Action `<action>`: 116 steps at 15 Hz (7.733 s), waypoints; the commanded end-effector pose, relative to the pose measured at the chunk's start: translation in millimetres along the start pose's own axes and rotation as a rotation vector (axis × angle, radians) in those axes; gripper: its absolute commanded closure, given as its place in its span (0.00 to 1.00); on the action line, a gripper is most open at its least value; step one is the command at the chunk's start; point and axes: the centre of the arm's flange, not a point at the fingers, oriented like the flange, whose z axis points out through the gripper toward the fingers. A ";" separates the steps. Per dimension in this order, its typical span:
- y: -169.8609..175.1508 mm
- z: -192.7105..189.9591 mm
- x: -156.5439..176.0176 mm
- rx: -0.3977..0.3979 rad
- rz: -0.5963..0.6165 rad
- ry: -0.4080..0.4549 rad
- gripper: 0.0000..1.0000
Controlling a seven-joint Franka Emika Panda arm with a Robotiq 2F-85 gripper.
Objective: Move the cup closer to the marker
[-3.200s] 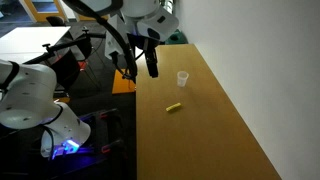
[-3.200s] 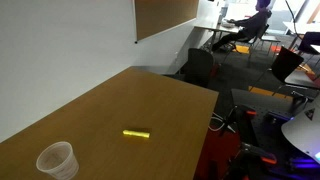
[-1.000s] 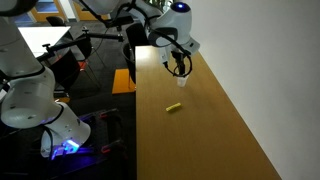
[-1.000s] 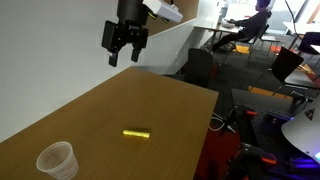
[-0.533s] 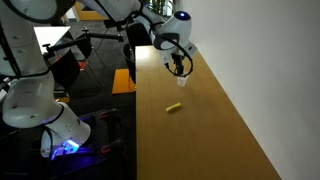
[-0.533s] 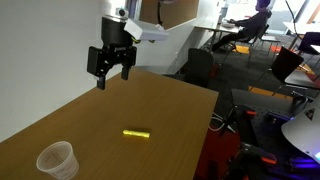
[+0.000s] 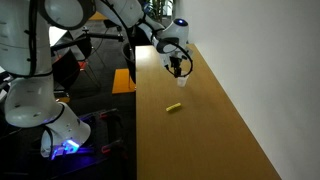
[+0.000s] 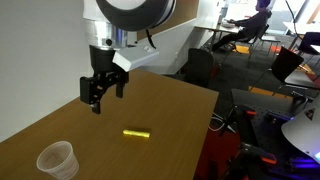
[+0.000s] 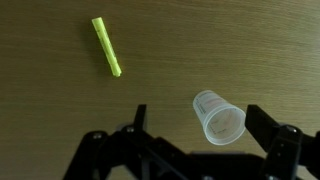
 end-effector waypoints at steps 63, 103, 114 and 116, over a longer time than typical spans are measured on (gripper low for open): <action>-74.1 194.8 92.0 -0.183 0.247 0.146 0.00; -74.2 107.9 72.0 -0.246 0.308 0.107 0.99; -48.5 80.6 -20.5 -0.233 0.220 0.079 0.99; -41.8 78.7 -36.0 -0.233 0.198 0.134 0.99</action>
